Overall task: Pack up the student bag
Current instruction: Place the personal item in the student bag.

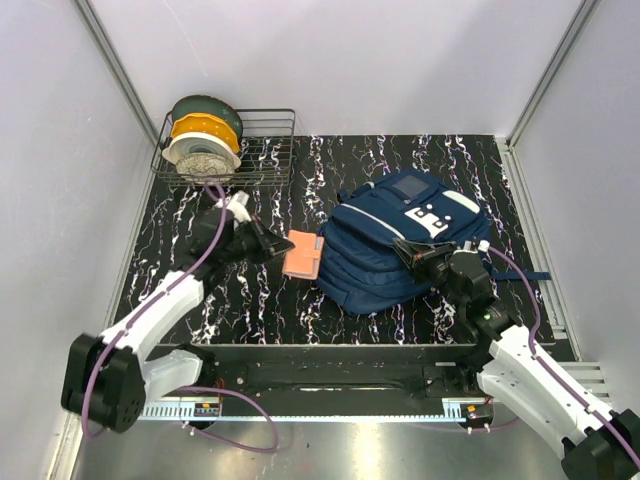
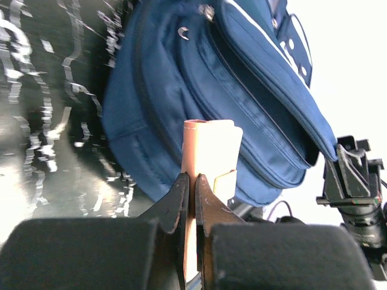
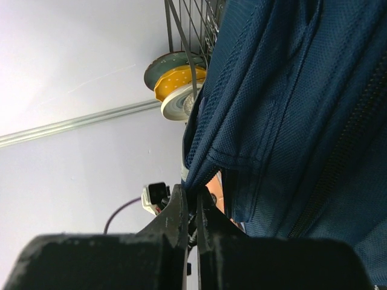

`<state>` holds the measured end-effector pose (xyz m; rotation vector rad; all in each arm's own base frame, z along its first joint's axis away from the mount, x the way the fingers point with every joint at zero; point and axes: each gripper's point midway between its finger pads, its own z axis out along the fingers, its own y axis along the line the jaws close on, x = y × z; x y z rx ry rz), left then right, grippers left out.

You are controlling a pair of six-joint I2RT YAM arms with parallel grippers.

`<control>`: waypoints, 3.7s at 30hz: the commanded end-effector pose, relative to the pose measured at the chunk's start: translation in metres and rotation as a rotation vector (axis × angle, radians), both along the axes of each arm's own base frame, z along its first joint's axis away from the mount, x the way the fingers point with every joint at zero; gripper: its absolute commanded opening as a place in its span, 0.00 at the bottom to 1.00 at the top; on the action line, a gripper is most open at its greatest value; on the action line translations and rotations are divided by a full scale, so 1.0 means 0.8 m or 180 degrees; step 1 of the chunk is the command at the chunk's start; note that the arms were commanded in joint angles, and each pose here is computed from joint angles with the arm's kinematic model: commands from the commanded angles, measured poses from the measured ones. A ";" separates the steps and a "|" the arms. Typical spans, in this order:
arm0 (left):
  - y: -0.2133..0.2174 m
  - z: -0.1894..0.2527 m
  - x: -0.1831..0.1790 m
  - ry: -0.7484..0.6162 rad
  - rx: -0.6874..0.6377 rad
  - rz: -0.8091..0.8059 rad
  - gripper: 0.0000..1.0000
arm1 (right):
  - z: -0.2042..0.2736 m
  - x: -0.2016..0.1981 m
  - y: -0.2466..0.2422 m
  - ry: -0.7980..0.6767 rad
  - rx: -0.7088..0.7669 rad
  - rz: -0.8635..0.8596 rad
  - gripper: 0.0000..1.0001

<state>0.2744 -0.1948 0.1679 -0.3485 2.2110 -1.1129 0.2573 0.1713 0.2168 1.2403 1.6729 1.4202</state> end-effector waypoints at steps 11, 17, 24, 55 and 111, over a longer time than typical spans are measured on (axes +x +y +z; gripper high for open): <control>-0.138 0.090 0.007 -0.0108 -0.1254 -0.0857 0.00 | 0.084 -0.020 0.017 -0.1036 -0.0115 0.0434 0.00; -0.150 0.077 -0.005 0.0078 -0.1344 -0.0926 0.00 | 0.085 -0.022 0.012 -0.1156 -0.0051 0.0362 0.00; -0.135 0.052 -0.025 0.0235 -0.1225 -0.0809 0.00 | 0.090 -0.019 0.012 -0.1228 -0.0089 0.0347 0.00; -0.165 0.043 -0.010 0.0389 -0.1496 -0.0669 0.00 | 0.137 -0.032 0.029 -0.1815 -0.0203 0.0620 0.00; -0.197 0.101 0.047 -0.0196 -0.1539 0.0327 0.70 | 0.049 -0.066 0.016 -0.1464 -0.0555 0.0798 0.01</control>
